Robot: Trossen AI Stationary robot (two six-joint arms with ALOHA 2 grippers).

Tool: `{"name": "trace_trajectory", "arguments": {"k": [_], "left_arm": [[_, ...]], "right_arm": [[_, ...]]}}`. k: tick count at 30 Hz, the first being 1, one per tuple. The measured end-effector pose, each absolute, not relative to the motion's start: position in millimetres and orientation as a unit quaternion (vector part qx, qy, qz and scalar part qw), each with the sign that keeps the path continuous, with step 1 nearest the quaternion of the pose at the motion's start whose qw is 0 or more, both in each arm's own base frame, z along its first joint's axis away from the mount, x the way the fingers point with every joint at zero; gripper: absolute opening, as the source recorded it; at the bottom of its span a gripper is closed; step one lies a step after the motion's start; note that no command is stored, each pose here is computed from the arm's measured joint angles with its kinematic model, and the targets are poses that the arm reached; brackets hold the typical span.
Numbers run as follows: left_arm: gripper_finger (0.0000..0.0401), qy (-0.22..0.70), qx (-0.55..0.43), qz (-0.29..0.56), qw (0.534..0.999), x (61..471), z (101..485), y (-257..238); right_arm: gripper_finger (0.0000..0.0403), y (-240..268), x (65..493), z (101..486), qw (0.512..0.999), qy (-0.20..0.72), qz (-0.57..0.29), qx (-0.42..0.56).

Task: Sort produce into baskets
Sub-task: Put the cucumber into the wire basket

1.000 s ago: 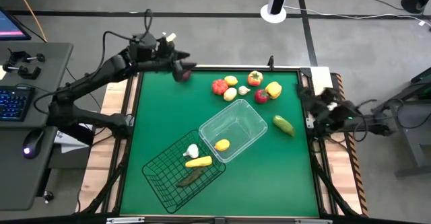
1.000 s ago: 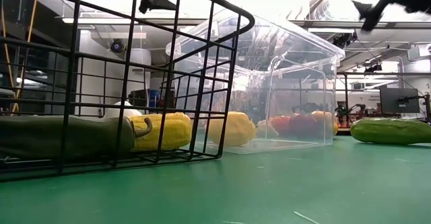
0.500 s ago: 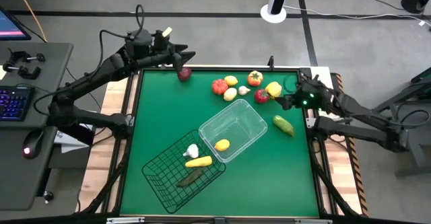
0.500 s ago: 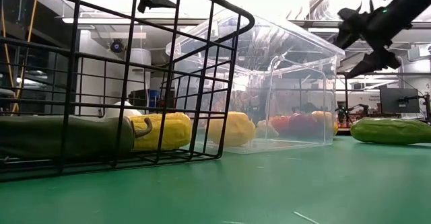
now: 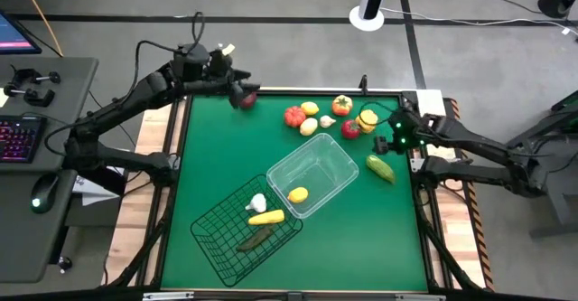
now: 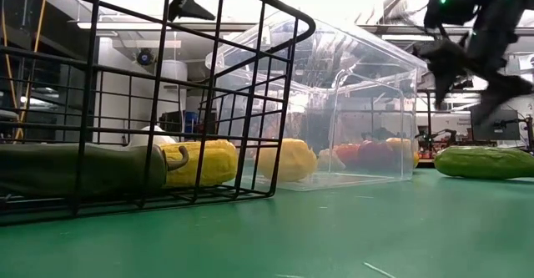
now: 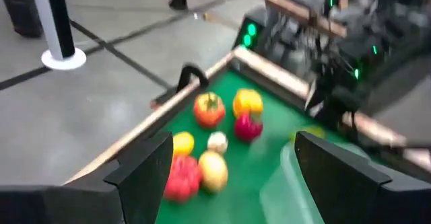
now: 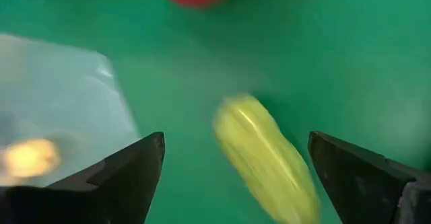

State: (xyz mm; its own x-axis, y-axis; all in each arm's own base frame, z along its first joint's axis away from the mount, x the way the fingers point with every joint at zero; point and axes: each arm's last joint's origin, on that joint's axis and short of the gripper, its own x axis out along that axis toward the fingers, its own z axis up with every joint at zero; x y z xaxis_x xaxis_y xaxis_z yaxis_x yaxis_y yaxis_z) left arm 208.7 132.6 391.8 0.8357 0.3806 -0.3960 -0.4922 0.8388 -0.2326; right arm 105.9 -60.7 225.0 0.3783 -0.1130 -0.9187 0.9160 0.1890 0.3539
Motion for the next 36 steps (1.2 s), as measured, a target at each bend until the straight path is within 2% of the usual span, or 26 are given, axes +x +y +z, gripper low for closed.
{"name": "trace_trajectory", "arguments": {"k": [2,9,17,33,36], "left_arm": [[0.0298,0.19,-0.146,0.226,0.944,206.2,389.7,130.9],[0.0298,0.216,-0.081,0.215,0.949,204.2,387.8,132.0],[0.0298,0.218,-0.071,0.222,0.948,201.5,387.8,136.1],[0.0298,0.178,-0.093,0.234,0.951,203.1,393.9,139.2],[0.0298,0.166,-0.094,0.235,0.953,203.8,395.9,139.7]], "right_arm": [[0.036,-59.3,104.1,220.2,0.627,0.424,-0.403,0.516],[0.036,-63.7,115.1,211.2,0.598,0.458,-0.387,0.531],[0.0359,-74.2,132.2,192.0,0.611,0.541,-0.345,0.464],[0.0359,-82.5,146.6,162.7,0.586,0.642,-0.283,0.404],[0.0342,-83.0,147.6,159.8,0.585,0.653,-0.27,0.398]]}}
